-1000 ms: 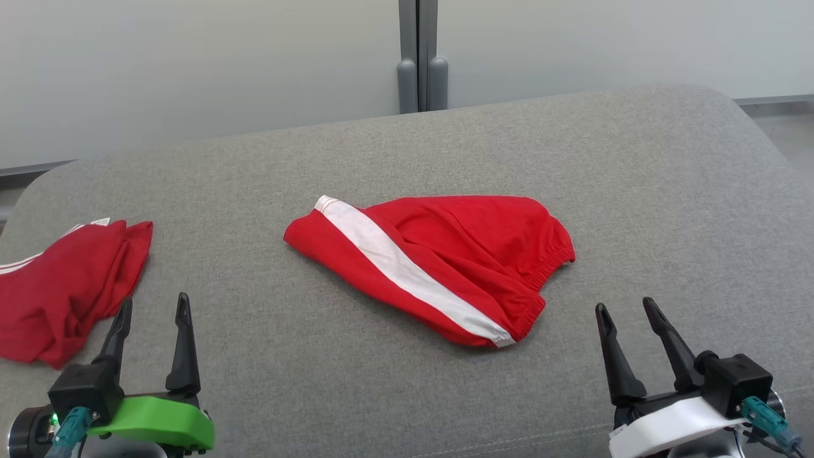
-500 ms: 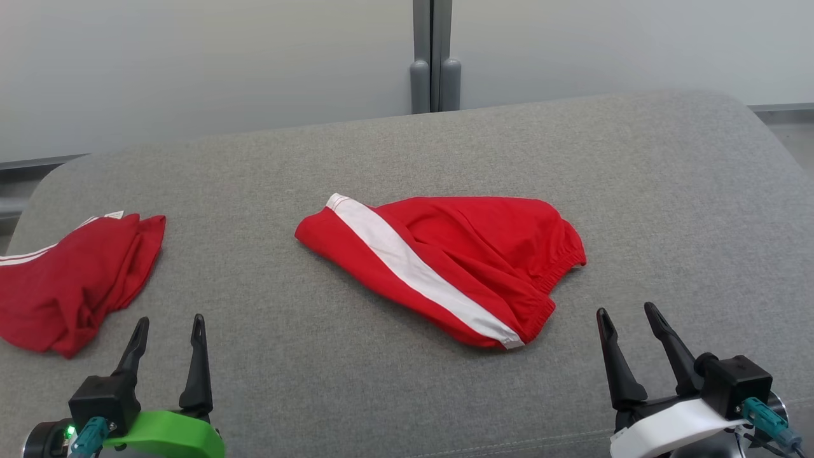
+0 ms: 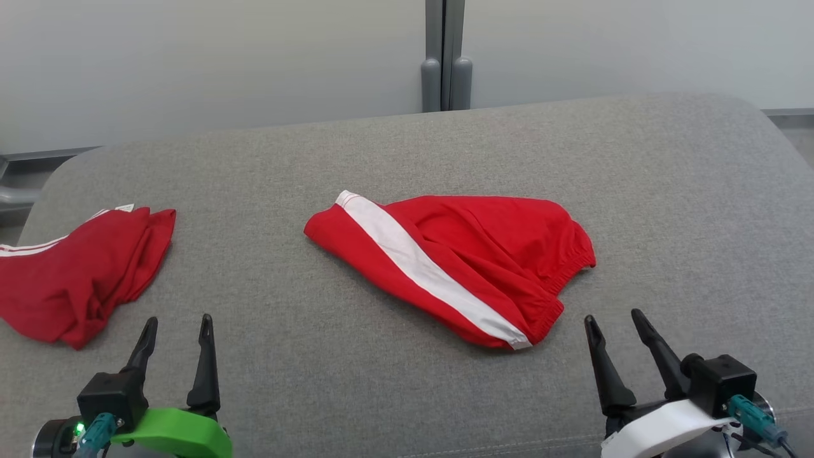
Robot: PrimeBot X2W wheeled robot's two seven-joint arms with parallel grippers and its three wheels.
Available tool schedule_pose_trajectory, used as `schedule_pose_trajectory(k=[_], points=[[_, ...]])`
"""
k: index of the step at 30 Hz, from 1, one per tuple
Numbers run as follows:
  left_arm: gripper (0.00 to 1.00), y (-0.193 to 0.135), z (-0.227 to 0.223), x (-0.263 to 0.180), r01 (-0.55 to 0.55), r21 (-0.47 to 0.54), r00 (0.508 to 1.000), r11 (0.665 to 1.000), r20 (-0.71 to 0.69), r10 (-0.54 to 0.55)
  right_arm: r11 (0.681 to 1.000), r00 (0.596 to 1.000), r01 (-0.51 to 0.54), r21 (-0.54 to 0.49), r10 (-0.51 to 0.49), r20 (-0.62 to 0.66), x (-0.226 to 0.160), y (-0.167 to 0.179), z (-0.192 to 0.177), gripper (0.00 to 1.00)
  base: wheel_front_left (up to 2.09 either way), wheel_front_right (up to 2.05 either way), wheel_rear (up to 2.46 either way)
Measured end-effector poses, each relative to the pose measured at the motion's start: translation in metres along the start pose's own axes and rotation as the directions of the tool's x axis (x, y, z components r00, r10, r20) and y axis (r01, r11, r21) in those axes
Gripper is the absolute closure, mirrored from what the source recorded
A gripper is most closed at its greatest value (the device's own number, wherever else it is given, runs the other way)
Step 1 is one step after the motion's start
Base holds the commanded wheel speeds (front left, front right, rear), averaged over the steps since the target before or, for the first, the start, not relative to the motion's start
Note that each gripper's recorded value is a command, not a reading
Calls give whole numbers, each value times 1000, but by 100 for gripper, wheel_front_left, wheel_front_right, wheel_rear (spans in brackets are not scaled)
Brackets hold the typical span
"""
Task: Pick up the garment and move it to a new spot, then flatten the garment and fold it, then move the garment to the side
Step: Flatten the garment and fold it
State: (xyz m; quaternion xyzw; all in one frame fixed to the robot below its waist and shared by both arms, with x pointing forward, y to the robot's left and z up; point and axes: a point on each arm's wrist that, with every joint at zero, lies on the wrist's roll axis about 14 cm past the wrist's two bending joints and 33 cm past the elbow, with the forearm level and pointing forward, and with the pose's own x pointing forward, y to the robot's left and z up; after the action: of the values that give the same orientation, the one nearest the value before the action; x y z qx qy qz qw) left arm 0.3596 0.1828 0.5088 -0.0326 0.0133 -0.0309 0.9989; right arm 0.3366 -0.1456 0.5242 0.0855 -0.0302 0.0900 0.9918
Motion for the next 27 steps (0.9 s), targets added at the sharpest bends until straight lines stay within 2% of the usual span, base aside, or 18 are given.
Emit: schedule_pose_trajectory(k=[5,10,16,20,27], points=[[0,-22,-2,11,89,-36,995,995,-40,-91,999,990,-32,40,37,-133,0,11,-32,0,0,0,0],[0,-51,-16,32,208,-77,962,975,-161,-218,994,963,-48,97,72,-260,-3,21,-69,0,0,0,0],[0,-86,-25,64,359,-119,885,926,-271,-378,991,940,-54,125,93,-327,8,23,-96,0,0,0,0],[0,-105,-24,89,455,-143,824,879,-306,-477,989,928,-47,143,96,-360,17,22,-113,0,0,0,0],[0,-112,-34,133,528,-156,736,835,-407,-541,986,915,-49,161,109,-389,37,20,-136,0,0,0,0]])
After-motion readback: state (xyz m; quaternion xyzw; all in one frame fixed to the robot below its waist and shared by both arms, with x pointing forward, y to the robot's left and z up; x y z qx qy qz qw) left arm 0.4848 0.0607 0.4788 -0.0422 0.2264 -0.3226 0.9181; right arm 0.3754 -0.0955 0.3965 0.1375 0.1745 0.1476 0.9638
